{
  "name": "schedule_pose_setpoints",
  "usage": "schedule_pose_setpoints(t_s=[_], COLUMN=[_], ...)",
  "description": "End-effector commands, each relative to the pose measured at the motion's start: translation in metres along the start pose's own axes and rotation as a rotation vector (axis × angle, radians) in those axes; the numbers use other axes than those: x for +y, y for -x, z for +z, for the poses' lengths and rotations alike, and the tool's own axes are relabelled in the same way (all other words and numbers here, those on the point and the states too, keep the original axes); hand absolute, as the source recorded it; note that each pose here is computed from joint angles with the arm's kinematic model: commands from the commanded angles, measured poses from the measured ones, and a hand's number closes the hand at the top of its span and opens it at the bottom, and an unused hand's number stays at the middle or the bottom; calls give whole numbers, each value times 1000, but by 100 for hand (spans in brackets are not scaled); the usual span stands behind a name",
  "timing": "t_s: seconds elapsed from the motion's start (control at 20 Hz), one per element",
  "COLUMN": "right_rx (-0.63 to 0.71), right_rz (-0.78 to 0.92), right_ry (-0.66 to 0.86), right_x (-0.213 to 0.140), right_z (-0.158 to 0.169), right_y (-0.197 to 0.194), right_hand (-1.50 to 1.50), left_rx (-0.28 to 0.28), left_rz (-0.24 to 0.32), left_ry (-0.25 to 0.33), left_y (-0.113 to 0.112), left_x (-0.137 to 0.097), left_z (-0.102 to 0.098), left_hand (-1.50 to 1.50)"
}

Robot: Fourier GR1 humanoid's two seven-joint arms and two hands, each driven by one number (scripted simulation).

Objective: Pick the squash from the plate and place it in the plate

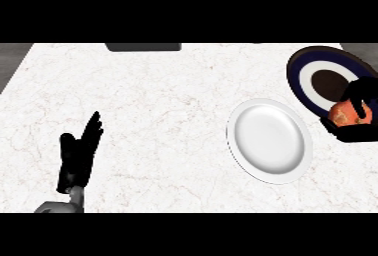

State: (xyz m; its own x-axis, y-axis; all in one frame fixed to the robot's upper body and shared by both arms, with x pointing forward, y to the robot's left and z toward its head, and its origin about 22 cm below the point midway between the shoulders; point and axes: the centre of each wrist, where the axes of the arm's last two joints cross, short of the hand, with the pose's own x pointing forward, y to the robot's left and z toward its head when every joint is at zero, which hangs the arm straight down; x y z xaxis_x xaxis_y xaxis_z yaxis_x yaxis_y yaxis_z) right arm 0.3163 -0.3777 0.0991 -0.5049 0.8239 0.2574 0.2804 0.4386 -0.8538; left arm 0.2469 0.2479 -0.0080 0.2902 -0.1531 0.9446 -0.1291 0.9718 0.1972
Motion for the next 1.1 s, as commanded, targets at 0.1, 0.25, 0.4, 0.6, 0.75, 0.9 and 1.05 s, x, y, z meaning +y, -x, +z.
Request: schedule_pose_setpoints(t_s=[0.1,0.25,0.4,0.6,0.75,0.9,1.05], right_rx=[126,169,198,221,260,320,317], right_rz=[1,9,7,50,76,86,72], right_ry=[50,40,15,-8,-54,-155,-262], right_x=[-23,-17,-7,-15,-17,-27,-6], right_z=[5,-27,-26,-37,-26,-30,-34], right_y=[33,34,52,71,83,91,86], right_hand=[150,150,150,150,150,150,150], left_rx=[-11,0,-11,-19,-23,-30,-33], left_rz=[-1,-9,-2,5,-13,-23,-20], left_ry=[26,20,16,43,42,44,60], left_y=[-8,5,4,-16,16,-5,-14], left_x=[-6,12,10,-17,4,-4,-2], left_z=[-2,-4,3,-20,-5,-6,-17], left_hand=[0,0,0,0,0,0,0])
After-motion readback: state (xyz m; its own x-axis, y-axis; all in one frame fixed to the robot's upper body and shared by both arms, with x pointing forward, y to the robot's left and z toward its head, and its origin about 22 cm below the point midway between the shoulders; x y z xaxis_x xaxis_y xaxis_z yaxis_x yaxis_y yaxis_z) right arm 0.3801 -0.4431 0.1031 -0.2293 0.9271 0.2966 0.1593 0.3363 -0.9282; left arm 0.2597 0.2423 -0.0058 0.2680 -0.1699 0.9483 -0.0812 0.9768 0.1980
